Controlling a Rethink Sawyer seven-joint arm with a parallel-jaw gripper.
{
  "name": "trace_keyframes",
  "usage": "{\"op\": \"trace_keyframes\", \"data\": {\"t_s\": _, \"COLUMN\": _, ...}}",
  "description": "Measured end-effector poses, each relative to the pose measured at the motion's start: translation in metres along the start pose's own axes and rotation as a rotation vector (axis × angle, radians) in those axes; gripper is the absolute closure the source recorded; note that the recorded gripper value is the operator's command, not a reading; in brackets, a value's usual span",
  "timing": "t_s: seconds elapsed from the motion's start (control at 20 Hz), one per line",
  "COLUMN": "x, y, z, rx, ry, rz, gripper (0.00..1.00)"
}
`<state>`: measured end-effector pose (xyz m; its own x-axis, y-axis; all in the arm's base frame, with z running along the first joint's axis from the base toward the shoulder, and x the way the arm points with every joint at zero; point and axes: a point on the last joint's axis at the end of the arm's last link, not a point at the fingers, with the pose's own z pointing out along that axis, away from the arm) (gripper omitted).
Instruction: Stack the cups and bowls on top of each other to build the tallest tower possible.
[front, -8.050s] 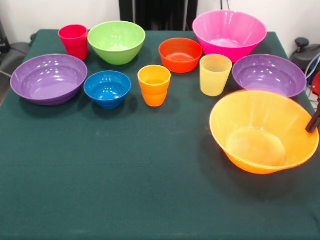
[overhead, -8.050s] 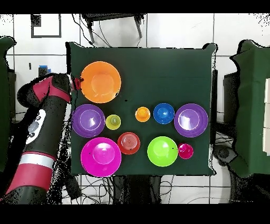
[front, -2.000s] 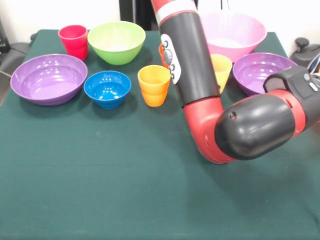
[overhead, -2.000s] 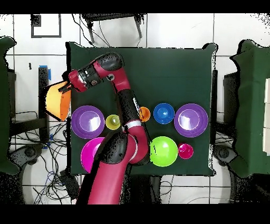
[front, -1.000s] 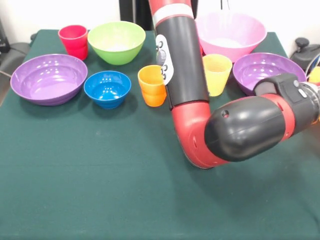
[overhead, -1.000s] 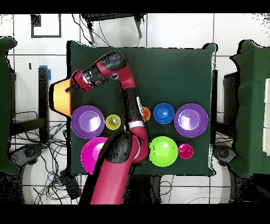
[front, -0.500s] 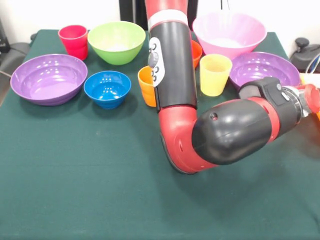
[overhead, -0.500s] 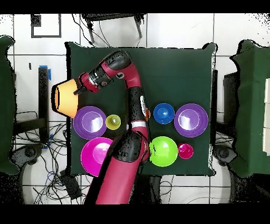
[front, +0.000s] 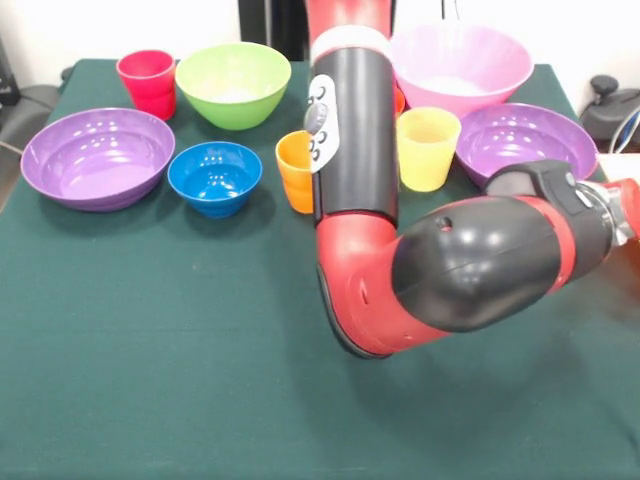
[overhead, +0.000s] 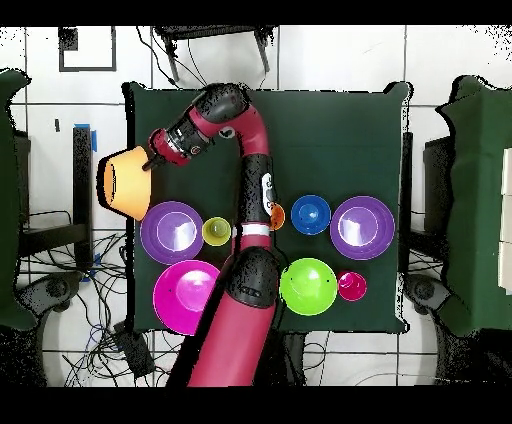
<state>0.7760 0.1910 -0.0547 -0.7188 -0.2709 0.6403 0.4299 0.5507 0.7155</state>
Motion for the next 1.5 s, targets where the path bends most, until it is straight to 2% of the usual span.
{"op": "trace_keyframes", "data": {"t_s": 0.05, "x": -0.004, "y": 0.005, "z": 0.001, "rx": 0.015, "ry": -0.016, "rz": 0.002, "gripper": 1.00}}
{"op": "trace_keyframes", "data": {"t_s": 0.3, "x": -0.016, "y": 0.015, "z": 0.006, "rx": 0.047, "ry": -0.039, "rz": 0.021, "gripper": 1.00}}
{"op": "trace_keyframes", "data": {"t_s": 0.75, "x": -0.036, "y": 0.035, "z": 0.008, "rx": 0.088, "ry": -0.063, "rz": 0.045, "gripper": 1.00}}
{"op": "trace_keyframes", "data": {"t_s": 1.05, "x": -0.046, "y": 0.046, "z": -0.003, "rx": 0.107, "ry": -0.086, "rz": 0.018, "gripper": 1.00}}
{"op": "trace_keyframes", "data": {"t_s": 1.5, "x": -0.053, "y": 0.059, "z": -0.028, "rx": 0.096, "ry": -0.111, "rz": -0.048, "gripper": 1.00}}
